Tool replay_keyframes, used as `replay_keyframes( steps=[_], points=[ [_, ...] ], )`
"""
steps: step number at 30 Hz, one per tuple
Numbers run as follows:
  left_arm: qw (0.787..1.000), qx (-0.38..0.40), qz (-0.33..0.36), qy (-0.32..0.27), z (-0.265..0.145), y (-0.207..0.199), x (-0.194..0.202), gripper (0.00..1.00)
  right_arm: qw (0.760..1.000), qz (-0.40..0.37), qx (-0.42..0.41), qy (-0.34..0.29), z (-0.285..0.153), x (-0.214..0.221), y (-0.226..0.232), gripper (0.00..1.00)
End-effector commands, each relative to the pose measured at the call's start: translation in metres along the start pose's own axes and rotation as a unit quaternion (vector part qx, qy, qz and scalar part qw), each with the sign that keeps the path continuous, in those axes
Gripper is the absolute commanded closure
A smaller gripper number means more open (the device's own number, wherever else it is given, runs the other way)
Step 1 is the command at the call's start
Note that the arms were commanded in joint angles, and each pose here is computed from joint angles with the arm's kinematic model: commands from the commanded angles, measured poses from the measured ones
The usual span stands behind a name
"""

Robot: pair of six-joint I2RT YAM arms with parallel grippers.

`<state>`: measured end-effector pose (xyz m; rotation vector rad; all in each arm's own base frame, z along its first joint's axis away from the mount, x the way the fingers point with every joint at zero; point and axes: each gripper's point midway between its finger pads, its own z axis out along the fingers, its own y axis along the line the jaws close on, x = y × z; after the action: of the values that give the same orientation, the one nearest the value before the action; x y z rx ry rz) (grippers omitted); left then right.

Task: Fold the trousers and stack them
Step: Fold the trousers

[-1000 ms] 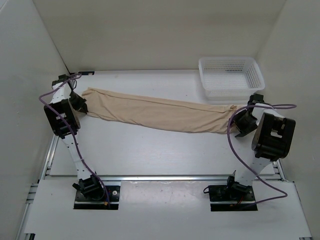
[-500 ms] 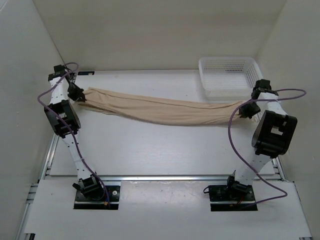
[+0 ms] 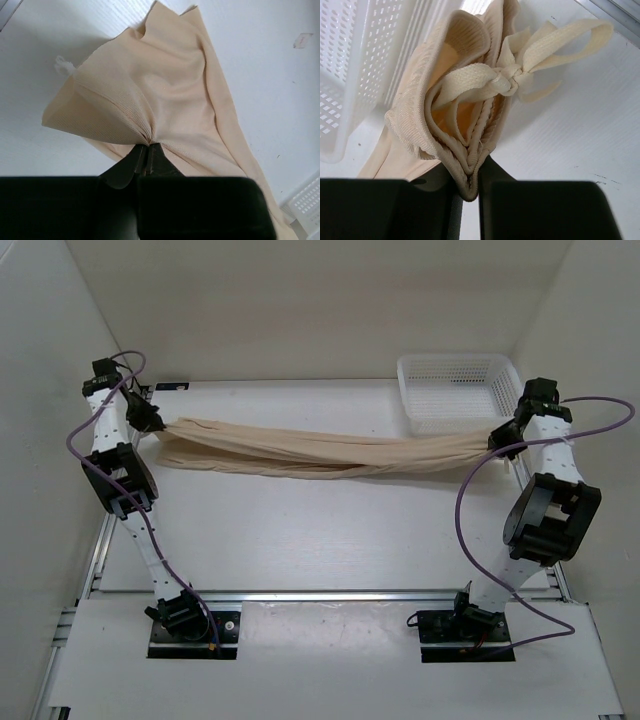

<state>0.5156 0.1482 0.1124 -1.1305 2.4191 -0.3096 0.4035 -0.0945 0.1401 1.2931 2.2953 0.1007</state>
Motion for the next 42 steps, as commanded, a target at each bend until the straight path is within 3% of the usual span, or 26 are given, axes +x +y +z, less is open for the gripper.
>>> replay_keyframes(
  steps=[1,4,5,7,8,11,12,15,17,22,29,36,39,42],
  points=[
    [0.999,0.011,0.013,-0.033,-0.033,-0.003,-0.011,0.90,1.000,0.002,0.011,-0.027,-0.011,-0.010,-0.007,1.00],
    [1.000,-0.029,0.008,0.000,-0.010,0.020,0.007,0.88,0.999,0.001,0.030,-0.014,-0.002,0.001,-0.019,1.00],
    [0.999,-0.042,0.006,0.007,-0.007,0.027,0.012,0.83,0.999,0.000,0.037,-0.013,0.000,0.003,-0.023,1.00],
    [0.998,-0.066,0.014,0.014,-0.001,0.040,0.018,0.62,0.999,0.004,0.042,-0.010,0.004,0.005,-0.029,1.00],
    [0.997,-0.072,0.014,0.016,0.001,0.044,0.020,0.44,0.999,0.003,0.047,-0.004,0.007,0.009,-0.032,1.00],
    [0.995,-0.094,0.017,0.023,0.001,0.054,0.025,0.21,0.999,0.003,0.049,-0.005,0.009,0.008,-0.036,1.00],
    [0.995,-0.099,0.017,0.022,-0.005,0.055,0.026,0.04,0.999,0.003,0.049,-0.005,0.009,0.008,-0.036,1.00],
    [0.994,-0.105,0.012,0.022,-0.008,0.061,0.035,0.04,0.999,0.003,0.049,-0.005,0.009,0.008,-0.036,1.00],
    [0.994,-0.105,0.011,0.033,0.000,0.065,0.043,0.11,0.999,0.003,0.046,-0.009,0.009,0.006,-0.035,1.00],
    [0.990,-0.113,0.019,0.078,0.018,0.068,0.075,0.05,0.999,0.003,0.046,-0.002,0.014,0.009,-0.035,1.00],
    [0.992,-0.113,0.000,0.052,0.026,0.060,0.064,0.05,0.999,0.002,0.054,0.004,0.017,0.013,-0.043,1.00],
    [0.989,-0.134,-0.013,0.057,0.044,0.067,0.068,0.26,0.999,0.002,0.050,0.007,0.016,0.015,-0.044,1.00],
    [0.986,-0.154,-0.016,0.057,0.049,0.078,0.074,0.30,0.999,0.002,0.047,0.004,0.013,0.014,-0.042,1.00],
    [0.986,-0.158,-0.016,0.055,0.054,0.079,0.071,0.53,0.999,0.002,0.043,0.007,0.012,0.015,-0.041,1.00]
  ],
)
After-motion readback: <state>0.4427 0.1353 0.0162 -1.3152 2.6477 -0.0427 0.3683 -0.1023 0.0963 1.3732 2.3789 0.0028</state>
